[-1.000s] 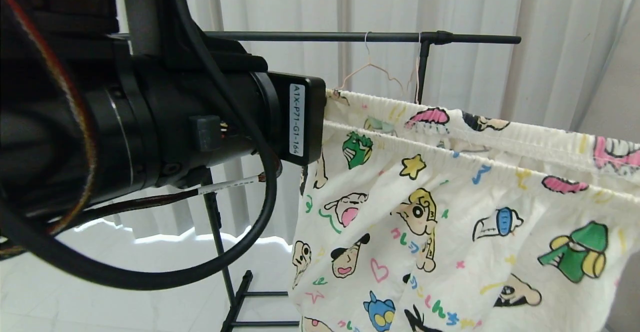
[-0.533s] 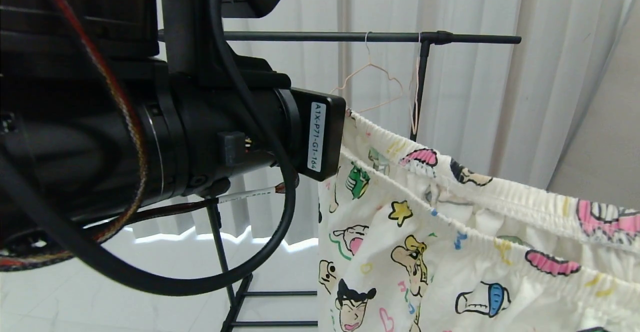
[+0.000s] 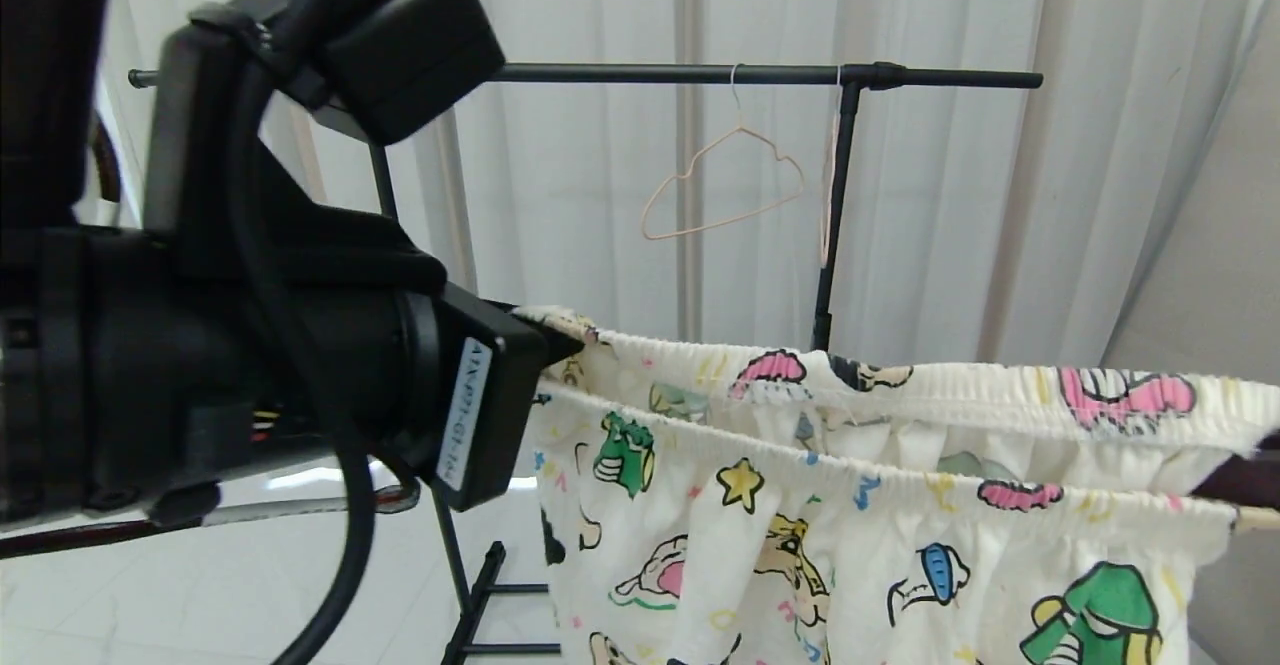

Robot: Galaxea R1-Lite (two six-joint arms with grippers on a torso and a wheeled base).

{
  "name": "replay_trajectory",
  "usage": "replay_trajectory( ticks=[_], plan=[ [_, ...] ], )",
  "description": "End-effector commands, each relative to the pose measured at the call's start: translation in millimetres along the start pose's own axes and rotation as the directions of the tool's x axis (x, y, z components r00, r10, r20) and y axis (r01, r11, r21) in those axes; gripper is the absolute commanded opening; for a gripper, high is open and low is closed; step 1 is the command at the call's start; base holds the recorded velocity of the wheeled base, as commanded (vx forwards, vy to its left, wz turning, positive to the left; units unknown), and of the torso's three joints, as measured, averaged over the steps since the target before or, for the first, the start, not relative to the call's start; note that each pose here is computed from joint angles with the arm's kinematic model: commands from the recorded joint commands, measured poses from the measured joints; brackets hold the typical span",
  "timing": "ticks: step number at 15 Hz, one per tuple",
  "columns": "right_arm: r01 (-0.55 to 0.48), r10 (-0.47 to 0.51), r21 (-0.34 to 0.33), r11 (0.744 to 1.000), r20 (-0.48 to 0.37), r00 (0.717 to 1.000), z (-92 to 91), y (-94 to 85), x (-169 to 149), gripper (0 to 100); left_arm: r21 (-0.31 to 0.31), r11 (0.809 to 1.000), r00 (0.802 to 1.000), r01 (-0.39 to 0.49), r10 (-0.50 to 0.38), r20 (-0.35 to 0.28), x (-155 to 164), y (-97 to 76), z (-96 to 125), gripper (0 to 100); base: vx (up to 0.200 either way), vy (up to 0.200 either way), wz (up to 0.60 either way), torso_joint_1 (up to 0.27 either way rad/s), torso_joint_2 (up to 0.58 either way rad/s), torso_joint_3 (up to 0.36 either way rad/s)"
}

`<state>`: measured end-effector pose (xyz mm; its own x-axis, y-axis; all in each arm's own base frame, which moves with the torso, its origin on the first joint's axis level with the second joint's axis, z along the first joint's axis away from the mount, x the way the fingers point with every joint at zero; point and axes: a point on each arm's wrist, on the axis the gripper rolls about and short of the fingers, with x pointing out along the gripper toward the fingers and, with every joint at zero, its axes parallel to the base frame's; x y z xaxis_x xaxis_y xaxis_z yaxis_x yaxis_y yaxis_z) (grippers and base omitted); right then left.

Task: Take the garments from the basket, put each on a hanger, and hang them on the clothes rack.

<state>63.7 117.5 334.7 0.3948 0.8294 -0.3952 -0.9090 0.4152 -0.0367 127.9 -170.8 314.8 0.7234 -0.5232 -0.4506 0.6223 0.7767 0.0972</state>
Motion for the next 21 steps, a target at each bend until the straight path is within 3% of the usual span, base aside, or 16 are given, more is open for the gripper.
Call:
replay_trajectory(
  ticks=[1,2,4,5,13,15,17,18,21],
  plan=[
    [0.087,-0.088,0.031,0.996,0.037,0.995,8.0,-16.0,17.5,0,-0.023,0.997,0.998,0.067,-0.067,0.006,-32.0,-1.5,-7.2,0,0.000,0.000,0.00,0.000,0.00,0.000],
    [0.114,-0.116,0.041,0.993,0.076,0.990,13.6,-22.9,24.7,0,-0.036,0.991,0.991,0.132,-0.131,0.013,-43.1,-7.8,-13.0,0,0.000,0.000,0.00,0.000,0.00,0.000],
    [0.120,-0.125,0.045,0.992,0.124,0.984,21.9,-29.6,39.9,0,-0.027,0.955,0.956,0.294,-0.293,0.023,-63.6,-19.7,-22.6,0,0.000,0.000,0.00,0.000,0.00,0.000],
    [0.113,-0.118,0.044,0.993,0.131,0.984,24.2,-31.1,47.3,0,-0.025,0.945,0.945,0.326,-0.326,0.018,-67.0,-23.7,-25.7,0,0.000,0.000,0.00,0.000,0.00,0.000],
    [0.107,-0.111,0.038,0.994,0.144,0.983,29.2,-34.8,62.3,0,0.009,0.904,0.903,0.428,-0.429,0.014,-80.7,-36.1,-32.0,0,0.000,0.000,0.00,0.000,0.00,0.000],
    [0.114,-0.118,0.040,0.993,0.137,0.983,28.1,-35.5,61.3,0,0.009,0.906,0.906,0.423,-0.423,0.012,-80.1,-35.9,-32.6,0,0.000,0.000,0.00,0.000,0.00,0.000],
    [0.153,-0.159,0.059,0.987,0.114,0.981,24.3,-41.4,49.8,0,-0.023,0.938,0.938,0.347,-0.346,0.022,-75.4,-25.9,-32.2,0,0.000,0.000,0.00,0.000,0.00,0.000],
    [0.181,-0.186,0.073,0.981,0.074,0.980,19.6,-44.6,39.1,0,-0.062,0.966,0.968,0.251,-0.250,0.026,-64.6,-13.7,-28.1,0,0.000,0.000,0.00,0.000,0.00,0.000],
    [0.175,-0.178,0.076,0.982,0.038,0.983,14.1,-41.1,29.7,0,-0.122,0.989,0.995,0.084,-0.076,0.070,-32.6,3.4,-14.8,0,0.000,0.000,0.00,0.000,0.00,0.000]
  ],
)
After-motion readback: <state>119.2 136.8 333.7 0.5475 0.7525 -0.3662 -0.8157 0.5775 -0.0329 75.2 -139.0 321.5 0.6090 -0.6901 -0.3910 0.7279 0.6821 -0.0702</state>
